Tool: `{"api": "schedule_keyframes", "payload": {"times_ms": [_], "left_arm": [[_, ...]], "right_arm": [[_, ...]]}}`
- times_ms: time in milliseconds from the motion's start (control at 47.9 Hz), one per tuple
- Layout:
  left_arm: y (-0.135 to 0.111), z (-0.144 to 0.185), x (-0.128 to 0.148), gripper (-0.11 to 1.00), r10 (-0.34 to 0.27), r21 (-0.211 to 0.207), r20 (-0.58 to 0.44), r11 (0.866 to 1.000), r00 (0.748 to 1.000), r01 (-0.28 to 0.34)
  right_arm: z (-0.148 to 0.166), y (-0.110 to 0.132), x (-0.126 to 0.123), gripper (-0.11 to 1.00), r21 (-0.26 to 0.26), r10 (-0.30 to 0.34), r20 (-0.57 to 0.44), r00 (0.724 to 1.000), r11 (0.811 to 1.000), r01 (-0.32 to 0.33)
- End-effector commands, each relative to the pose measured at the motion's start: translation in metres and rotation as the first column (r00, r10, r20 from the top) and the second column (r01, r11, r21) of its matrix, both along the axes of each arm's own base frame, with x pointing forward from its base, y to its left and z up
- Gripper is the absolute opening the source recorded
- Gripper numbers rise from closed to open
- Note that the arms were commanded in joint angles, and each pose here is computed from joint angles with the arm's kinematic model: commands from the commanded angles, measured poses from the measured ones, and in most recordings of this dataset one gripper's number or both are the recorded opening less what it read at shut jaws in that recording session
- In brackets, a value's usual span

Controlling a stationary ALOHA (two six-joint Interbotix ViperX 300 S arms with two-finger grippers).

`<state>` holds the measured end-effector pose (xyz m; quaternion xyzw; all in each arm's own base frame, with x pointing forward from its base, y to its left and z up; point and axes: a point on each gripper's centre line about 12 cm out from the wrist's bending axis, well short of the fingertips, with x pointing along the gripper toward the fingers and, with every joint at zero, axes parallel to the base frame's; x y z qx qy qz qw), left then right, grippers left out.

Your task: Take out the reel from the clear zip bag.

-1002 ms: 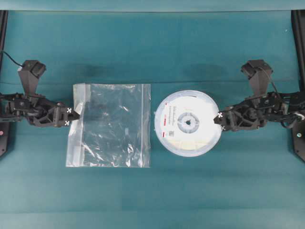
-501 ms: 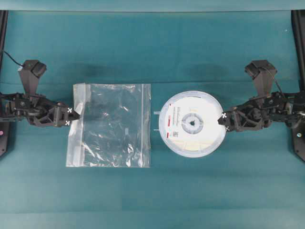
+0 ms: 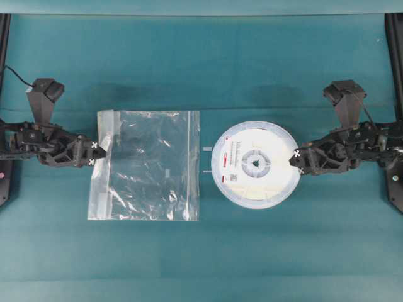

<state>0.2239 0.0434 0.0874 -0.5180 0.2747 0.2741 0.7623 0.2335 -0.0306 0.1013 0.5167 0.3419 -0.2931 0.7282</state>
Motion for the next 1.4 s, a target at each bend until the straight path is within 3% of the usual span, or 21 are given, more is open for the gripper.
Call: {"api": "schedule_keyframes", "payload": {"times_ms": [0, 104, 188, 668, 773, 919, 1169, 1232, 1378], "left_arm": [[0.000, 0.005, 0.005, 0.01, -0.005, 0.008, 0.025, 1.000, 1.000, 0.005], [0.000, 0.005, 0.005, 0.01, -0.005, 0.007, 0.024, 1.000, 1.000, 0.005], [0.000, 0.005, 0.005, 0.01, -0.005, 0.007, 0.022, 1.000, 1.000, 0.005], [0.001, 0.013, 0.006, 0.01, -0.036, 0.046, 0.052, 0.998, 0.998, 0.033], [0.001, 0.016, 0.005, 0.04, -0.036, 0.050, 0.060, 0.998, 0.998, 0.033], [0.000, 0.014, 0.003, 0.23, -0.036, 0.048, 0.048, 0.998, 0.998, 0.034], [0.001, 0.016, 0.005, 0.92, -0.037, 0.050, 0.051, 0.998, 0.998, 0.034], [0.001, 0.015, 0.004, 0.97, -0.040, 0.052, 0.045, 0.998, 0.998, 0.038], [0.001, 0.020, 0.003, 0.94, -0.060, 0.073, 0.040, 0.996, 0.997, 0.057]], "right_arm": [[0.004, 0.000, 0.003, 0.48, 0.003, -0.002, 0.010, 1.000, 1.000, 0.002], [0.004, 0.000, 0.004, 0.78, 0.003, 0.010, -0.005, 1.000, 1.000, -0.010], [0.004, 0.000, 0.003, 0.90, -0.005, 0.026, -0.015, 1.000, 1.000, -0.026], [0.028, -0.002, 0.009, 0.89, -0.067, 0.081, 0.058, 0.995, 0.995, -0.077], [0.045, -0.002, 0.015, 0.89, -0.137, 0.143, 0.107, 0.984, 0.982, -0.128], [0.070, -0.006, 0.020, 0.89, -0.227, 0.206, 0.142, 0.968, 0.959, -0.171], [0.083, -0.005, 0.013, 0.89, -0.276, 0.250, 0.140, 0.958, 0.939, -0.205], [0.087, -0.004, 0.012, 0.89, -0.300, 0.268, 0.162, 0.950, 0.930, -0.212], [0.099, -0.001, 0.009, 0.89, -0.390, 0.333, 0.220, 0.917, 0.892, -0.231]]}}
